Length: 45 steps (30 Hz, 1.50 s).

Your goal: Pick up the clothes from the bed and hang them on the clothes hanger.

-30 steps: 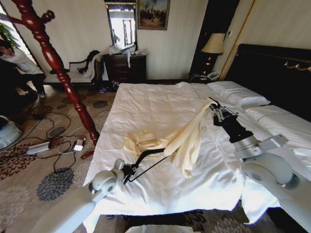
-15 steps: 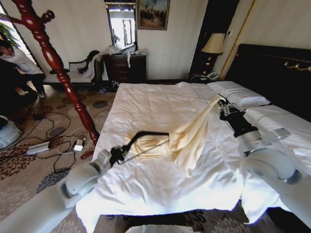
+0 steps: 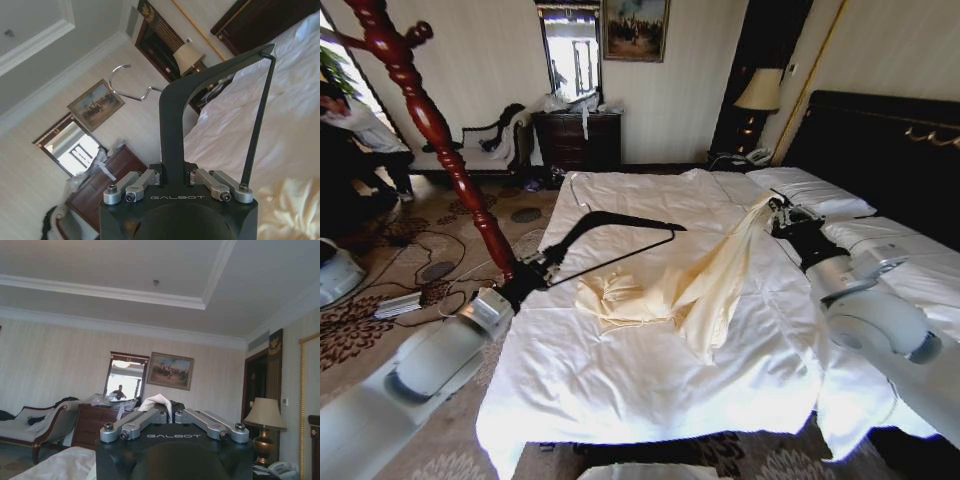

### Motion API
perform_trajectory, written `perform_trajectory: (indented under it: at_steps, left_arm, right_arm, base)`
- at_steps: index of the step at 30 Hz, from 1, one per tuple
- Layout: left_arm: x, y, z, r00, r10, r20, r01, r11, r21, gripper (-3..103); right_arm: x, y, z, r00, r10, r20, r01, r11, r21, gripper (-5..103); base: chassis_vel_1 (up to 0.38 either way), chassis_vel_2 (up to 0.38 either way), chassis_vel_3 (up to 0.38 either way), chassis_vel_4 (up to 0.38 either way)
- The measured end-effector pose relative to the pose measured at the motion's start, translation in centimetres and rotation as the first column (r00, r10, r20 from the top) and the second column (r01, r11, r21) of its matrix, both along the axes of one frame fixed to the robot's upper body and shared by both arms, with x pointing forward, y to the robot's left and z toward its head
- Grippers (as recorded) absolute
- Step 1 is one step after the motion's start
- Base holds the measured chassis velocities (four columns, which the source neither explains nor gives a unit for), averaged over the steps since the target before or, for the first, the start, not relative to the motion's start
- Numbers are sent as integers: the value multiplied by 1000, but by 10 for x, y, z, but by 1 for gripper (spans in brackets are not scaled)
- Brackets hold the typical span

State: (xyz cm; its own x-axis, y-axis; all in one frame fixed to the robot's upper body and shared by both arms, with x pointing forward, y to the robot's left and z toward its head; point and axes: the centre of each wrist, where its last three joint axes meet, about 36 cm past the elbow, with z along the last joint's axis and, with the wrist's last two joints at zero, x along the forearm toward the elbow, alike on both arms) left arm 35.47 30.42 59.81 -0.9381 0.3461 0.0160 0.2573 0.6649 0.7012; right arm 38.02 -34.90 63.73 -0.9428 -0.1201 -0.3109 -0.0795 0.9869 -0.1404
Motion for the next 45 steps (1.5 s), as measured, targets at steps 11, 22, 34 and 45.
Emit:
perform_trajectory:
  at_steps: [11,22,34,45]
  left_arm:
    - [-24,-24,27,976,-211,58,216,970,-113,20]
    - [-32,-45,14,949,-311,57,314,948,-51,20]
    - [-49,-43,-45,957,-290,13,289,956,58,20]
    - [-54,-36,-71,963,-267,-20,268,955,127,20]
  right_arm:
    - [-2,8,14,993,-77,-89,69,994,-86,1]
    - [-9,24,61,1000,22,15,-19,987,-157,1]
    - [-4,17,108,978,129,164,-104,983,-154,1]
    - [-4,16,108,978,103,180,-83,990,-118,1]
  base:
    - [0,0,0,0]
    - [0,0,0,0]
    - [0,0,0,0]
    - [0,0,0,0]
